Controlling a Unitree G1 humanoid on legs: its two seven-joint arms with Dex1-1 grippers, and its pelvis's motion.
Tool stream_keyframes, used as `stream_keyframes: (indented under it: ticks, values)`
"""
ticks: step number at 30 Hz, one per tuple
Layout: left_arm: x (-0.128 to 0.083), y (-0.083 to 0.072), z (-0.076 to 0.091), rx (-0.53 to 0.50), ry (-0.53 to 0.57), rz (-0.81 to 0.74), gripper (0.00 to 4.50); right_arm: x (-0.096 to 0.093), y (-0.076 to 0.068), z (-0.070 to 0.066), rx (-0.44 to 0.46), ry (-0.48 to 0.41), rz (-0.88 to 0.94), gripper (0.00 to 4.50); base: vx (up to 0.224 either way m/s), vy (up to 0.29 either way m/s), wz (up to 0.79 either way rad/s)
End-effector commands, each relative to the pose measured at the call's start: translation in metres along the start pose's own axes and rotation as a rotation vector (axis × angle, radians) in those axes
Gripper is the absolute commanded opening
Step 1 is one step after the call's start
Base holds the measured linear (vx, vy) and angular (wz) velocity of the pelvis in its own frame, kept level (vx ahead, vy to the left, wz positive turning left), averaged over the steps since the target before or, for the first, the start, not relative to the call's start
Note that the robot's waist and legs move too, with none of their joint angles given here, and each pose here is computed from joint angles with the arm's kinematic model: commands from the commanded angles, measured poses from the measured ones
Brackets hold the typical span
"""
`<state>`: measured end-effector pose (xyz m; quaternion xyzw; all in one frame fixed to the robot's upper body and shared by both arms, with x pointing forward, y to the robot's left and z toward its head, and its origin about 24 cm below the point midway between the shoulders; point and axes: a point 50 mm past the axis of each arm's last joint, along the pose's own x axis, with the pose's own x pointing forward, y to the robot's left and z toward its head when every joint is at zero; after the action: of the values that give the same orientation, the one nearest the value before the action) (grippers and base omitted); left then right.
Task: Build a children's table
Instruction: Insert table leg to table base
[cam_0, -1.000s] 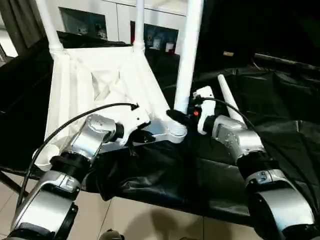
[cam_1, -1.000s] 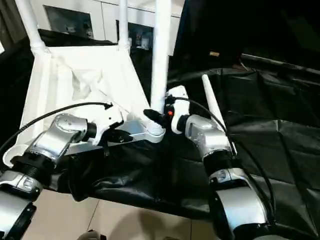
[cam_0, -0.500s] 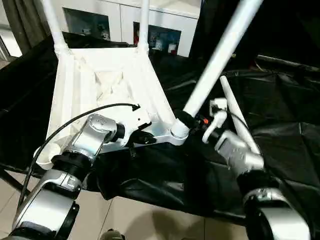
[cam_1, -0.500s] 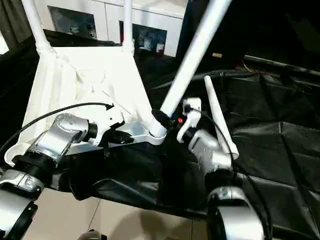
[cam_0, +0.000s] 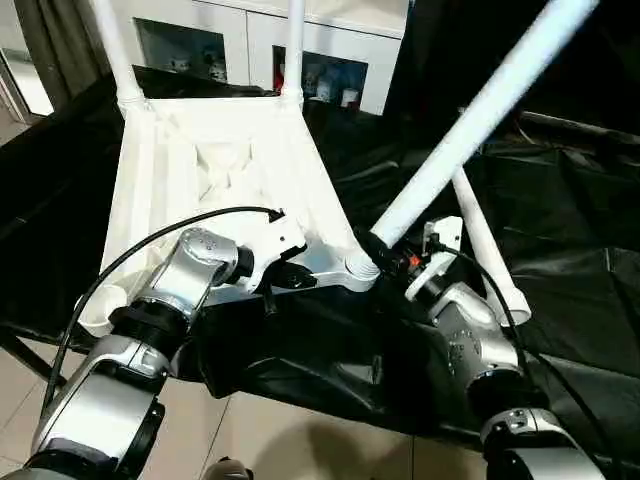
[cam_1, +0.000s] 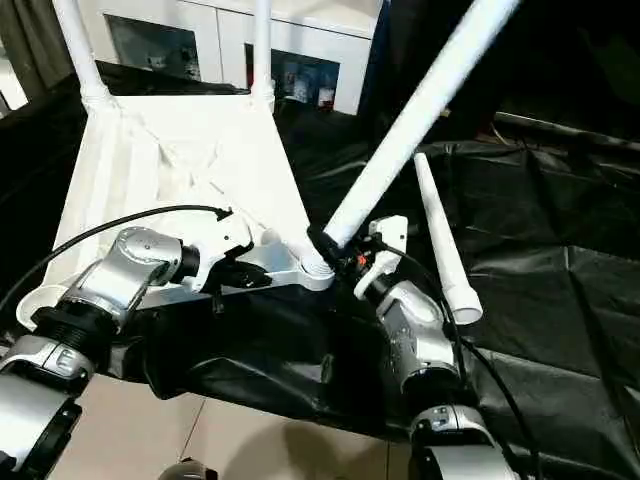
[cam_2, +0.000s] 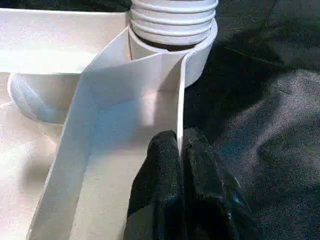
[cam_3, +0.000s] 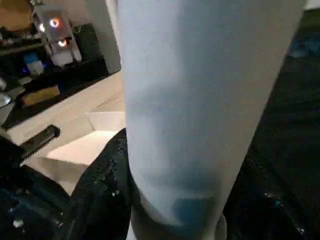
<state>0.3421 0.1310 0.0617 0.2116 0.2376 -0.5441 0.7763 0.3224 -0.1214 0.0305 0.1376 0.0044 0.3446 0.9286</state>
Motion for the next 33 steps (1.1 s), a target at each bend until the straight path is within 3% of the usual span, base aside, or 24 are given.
stream_keyframes:
  ticks: [1, 5, 14, 18, 33]
  values:
    - [-0.009, 0.010, 0.000, -0.006, 0.004, 0.061, 0.00, -0.016, -0.003, -0.023, -0.031, 0.160, 0.015, 1.90, 0.000, 0.000, 0.00]
    - [-0.009, 0.009, -0.001, -0.003, 0.007, 0.050, 0.00, -0.009, 0.001, -0.019, -0.089, 0.202, 0.093, 1.90, 0.000, 0.000, 0.00]
    - [-0.009, 0.005, -0.003, 0.000, 0.005, 0.026, 0.00, 0.001, 0.004, -0.012, -0.103, 0.247, 0.177, 1.90, 0.000, 0.000, 0.00]
    - [-0.010, 0.002, -0.004, 0.006, 0.000, -0.011, 0.00, 0.008, 0.002, -0.008, -0.089, 0.317, 0.230, 1.90, 0.000, 0.000, 0.00]
    - [-0.014, -0.008, -0.004, 0.084, 0.024, -0.152, 0.00, -0.001, 0.002, -0.018, -0.094, 0.501, 0.441, 1.90, 0.000, 0.000, 0.00]
